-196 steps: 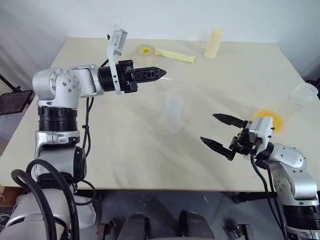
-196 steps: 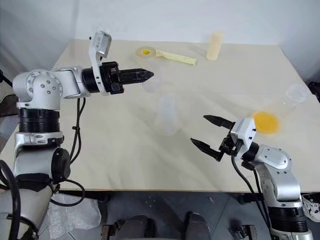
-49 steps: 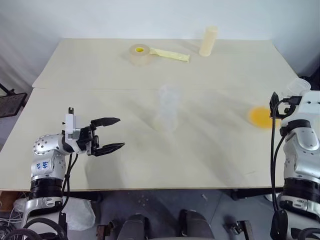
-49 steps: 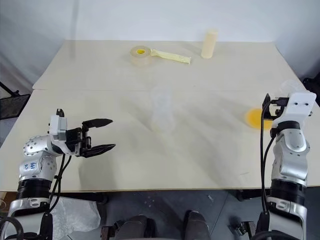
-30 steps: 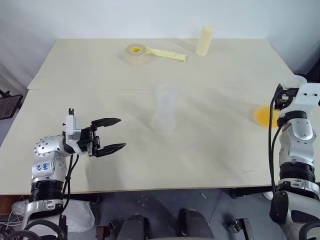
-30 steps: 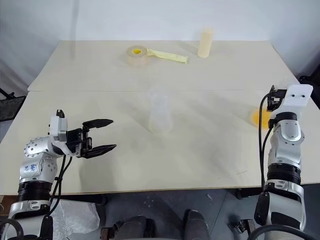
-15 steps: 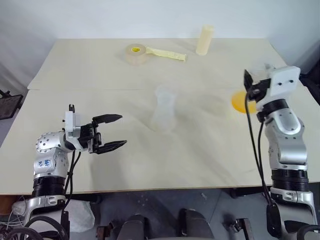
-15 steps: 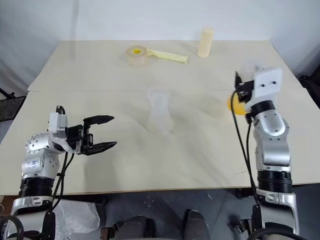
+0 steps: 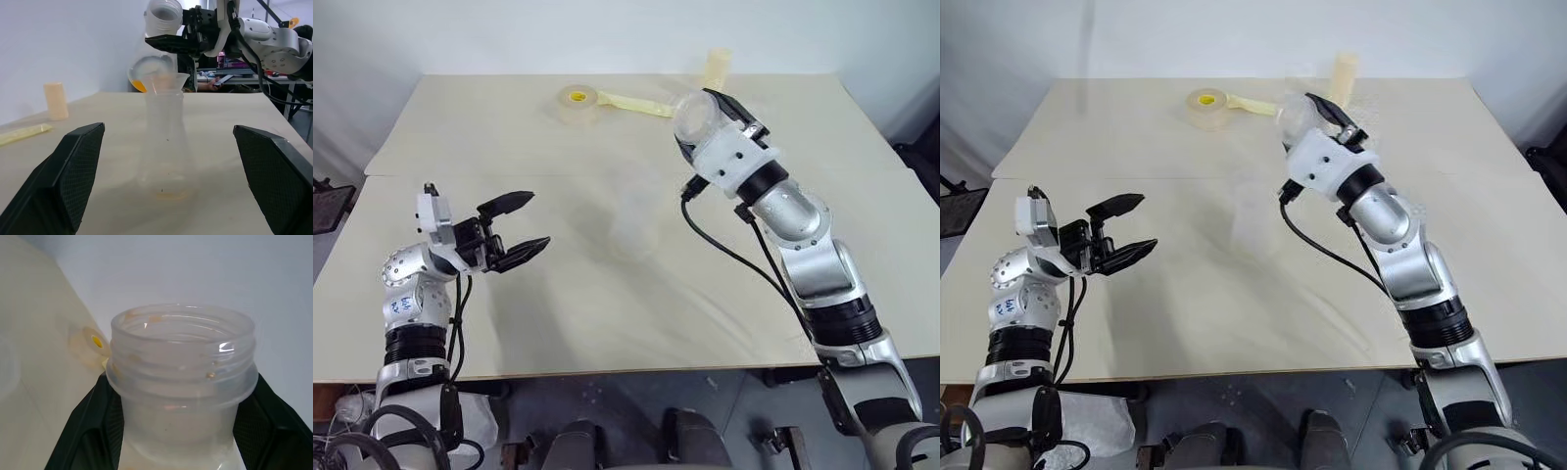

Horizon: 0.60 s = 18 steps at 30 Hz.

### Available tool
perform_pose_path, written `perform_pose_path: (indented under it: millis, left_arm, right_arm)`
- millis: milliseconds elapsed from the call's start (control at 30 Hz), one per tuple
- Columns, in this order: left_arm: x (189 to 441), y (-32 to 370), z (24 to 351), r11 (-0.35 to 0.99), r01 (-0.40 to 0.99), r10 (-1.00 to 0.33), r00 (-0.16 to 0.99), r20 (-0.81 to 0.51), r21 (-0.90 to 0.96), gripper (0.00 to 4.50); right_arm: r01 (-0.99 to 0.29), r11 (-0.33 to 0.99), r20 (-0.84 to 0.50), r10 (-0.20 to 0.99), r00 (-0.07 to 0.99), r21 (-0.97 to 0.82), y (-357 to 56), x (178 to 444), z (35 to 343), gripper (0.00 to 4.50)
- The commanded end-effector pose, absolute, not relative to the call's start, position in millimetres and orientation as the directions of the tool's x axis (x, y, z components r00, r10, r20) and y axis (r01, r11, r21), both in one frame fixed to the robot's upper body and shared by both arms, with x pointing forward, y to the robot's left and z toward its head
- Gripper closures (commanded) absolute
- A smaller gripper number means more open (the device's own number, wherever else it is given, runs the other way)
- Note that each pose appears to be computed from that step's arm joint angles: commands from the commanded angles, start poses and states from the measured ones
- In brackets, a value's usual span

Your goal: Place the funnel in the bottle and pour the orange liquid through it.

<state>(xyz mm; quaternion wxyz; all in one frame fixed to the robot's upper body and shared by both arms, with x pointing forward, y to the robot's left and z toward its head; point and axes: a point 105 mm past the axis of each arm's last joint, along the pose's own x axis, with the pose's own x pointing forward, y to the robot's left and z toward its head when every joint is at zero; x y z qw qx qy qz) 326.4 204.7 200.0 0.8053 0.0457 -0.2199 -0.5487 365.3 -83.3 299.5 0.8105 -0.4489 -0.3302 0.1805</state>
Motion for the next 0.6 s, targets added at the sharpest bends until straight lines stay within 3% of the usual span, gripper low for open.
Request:
perform_pose_path:
  millis: [33,333,600]
  left_arm:
    - [323.3,208.8,202.6,0.407,0.851,-0.897,0.302,0.323,0.333,0.0]
    - [321.3,200.0,206.2,0.384,0.857,-0.903,0.272,0.332,0.344,0.0]
    - [320.4,197.2,209.1,0.381,0.858,-0.902,0.264,0.343,0.343,0.0]
  right_arm:
    - [0.099,0.413,0.371,0.657,0.656,-0.905,-62.5,355.2,312.4,2.03]
    - [0.222,0.209,0.304,0.7,0.646,-0.952,-48.4,358.2,303.1,2.03]
    - [0.326,0.137,0.326,0.695,0.641,-0.935,-55.7,362.6,314.5,2.03]
